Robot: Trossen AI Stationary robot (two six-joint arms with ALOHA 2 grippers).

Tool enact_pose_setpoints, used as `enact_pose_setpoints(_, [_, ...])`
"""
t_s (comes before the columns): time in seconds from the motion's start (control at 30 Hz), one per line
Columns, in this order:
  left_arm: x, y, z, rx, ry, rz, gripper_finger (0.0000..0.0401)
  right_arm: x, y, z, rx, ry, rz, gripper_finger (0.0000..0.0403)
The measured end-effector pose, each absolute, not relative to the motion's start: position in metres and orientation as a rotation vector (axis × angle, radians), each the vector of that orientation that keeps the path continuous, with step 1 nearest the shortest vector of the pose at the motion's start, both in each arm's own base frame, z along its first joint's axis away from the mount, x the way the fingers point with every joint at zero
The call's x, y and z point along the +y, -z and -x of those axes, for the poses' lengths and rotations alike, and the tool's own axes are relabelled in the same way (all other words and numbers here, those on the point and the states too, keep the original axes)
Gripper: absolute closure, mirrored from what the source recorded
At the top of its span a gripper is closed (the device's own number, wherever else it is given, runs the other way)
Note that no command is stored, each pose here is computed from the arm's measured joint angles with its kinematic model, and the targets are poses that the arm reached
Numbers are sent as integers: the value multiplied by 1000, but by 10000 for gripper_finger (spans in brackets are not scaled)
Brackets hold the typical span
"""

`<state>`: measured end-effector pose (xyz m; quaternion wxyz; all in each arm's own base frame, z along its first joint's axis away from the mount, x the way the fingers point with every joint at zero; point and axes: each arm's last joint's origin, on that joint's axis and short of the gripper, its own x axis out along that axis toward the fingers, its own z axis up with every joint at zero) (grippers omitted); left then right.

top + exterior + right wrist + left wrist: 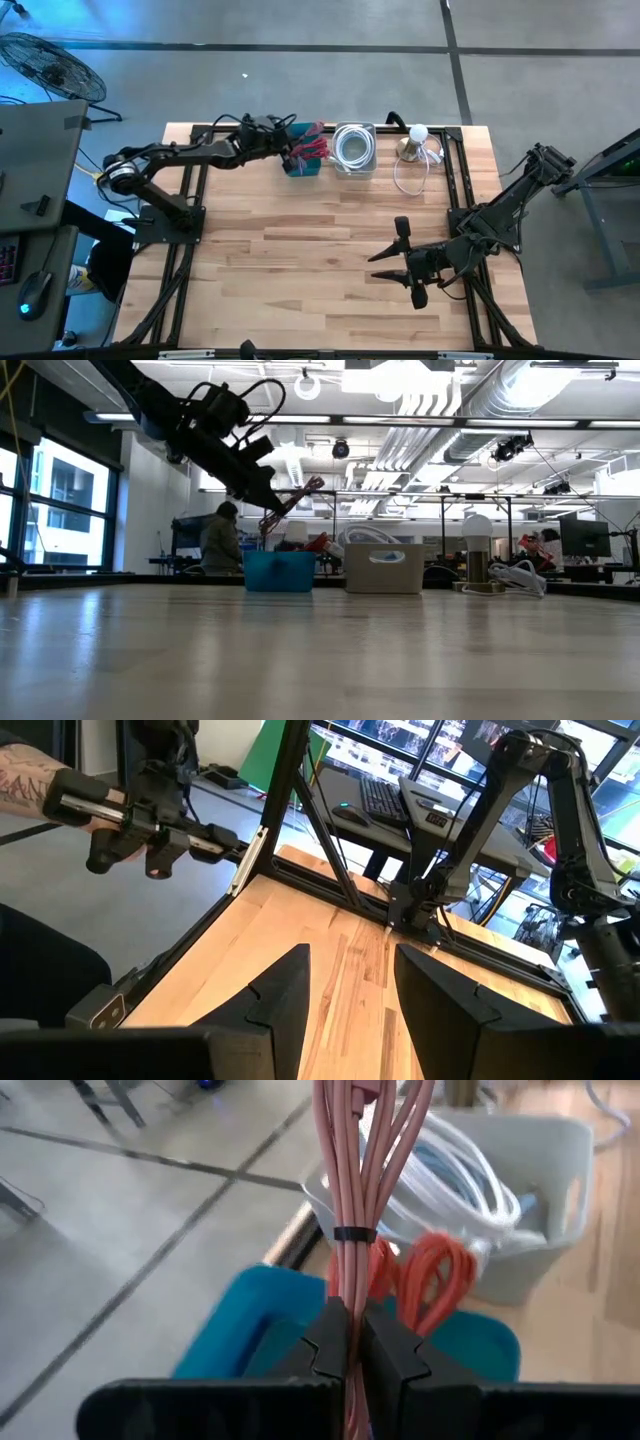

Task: Pick & Place USB Port
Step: Put the pink charger cable into the blue bin

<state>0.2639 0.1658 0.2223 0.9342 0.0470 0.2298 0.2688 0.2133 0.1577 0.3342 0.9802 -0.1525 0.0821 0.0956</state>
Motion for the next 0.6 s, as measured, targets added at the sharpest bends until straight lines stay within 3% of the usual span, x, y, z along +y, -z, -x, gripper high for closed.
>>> enact_pose_setpoints(0.6, [172, -192, -278, 503, -480, -63, 391, 158, -334, -213, 166, -192, 307, 263])
